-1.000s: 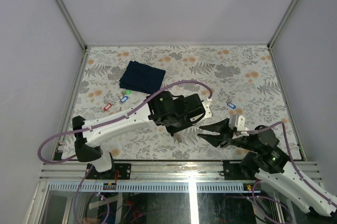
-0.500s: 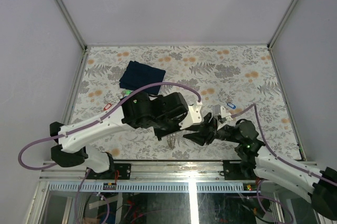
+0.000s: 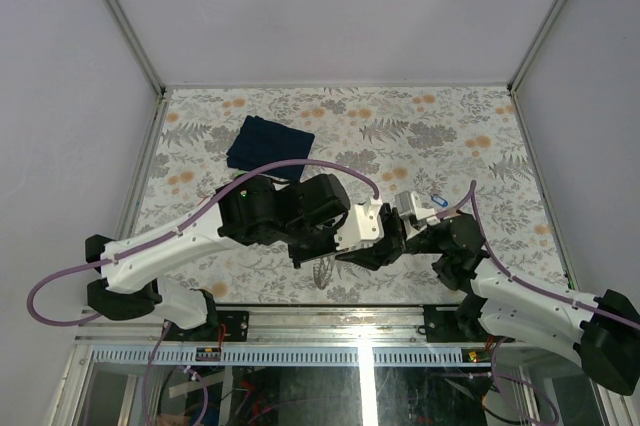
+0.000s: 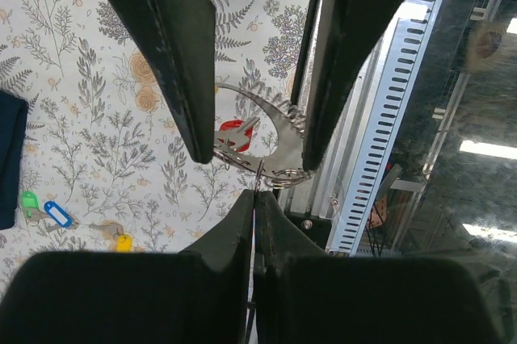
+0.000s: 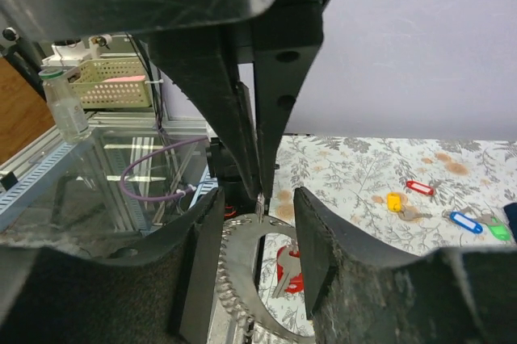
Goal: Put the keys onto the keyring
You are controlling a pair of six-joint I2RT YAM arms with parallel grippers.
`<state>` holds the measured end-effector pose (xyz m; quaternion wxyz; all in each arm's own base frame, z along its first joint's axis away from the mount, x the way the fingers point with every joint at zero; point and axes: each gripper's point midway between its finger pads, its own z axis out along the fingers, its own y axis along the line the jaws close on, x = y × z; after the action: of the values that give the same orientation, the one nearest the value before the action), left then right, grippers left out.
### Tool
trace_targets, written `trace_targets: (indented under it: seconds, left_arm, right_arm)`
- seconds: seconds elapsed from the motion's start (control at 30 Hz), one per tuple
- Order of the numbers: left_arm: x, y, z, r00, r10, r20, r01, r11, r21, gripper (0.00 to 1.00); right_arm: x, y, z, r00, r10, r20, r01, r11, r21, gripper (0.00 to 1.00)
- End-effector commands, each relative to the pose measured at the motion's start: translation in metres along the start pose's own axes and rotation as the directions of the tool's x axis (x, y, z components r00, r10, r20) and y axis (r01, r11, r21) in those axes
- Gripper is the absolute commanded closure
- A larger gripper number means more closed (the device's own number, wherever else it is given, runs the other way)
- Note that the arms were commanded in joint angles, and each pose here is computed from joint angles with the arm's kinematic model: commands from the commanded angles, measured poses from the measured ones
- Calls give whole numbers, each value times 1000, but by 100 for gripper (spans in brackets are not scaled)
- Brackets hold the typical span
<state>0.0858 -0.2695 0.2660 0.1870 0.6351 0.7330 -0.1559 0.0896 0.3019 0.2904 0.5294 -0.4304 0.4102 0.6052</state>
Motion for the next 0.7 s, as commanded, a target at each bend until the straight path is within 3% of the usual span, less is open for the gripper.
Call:
trace_targets:
  seconds: [0.0,0.57,0.67]
  left_arm:
    - [-11,-1,-5,998,40,54,-40,999,4,100]
    - [-19,-3,-7,996,59,71,-60,998,14,100]
    - [-19,-4,-6,996,59,69,-60,998,16,100]
  right_arm:
    - [-17,10,10,996,-80,32,82,994,-66,55]
    - [-2,5,23,999,-46,17,47,998,-44,69]
    - [-2,4,24,999,-47,17,48,998,-41,76]
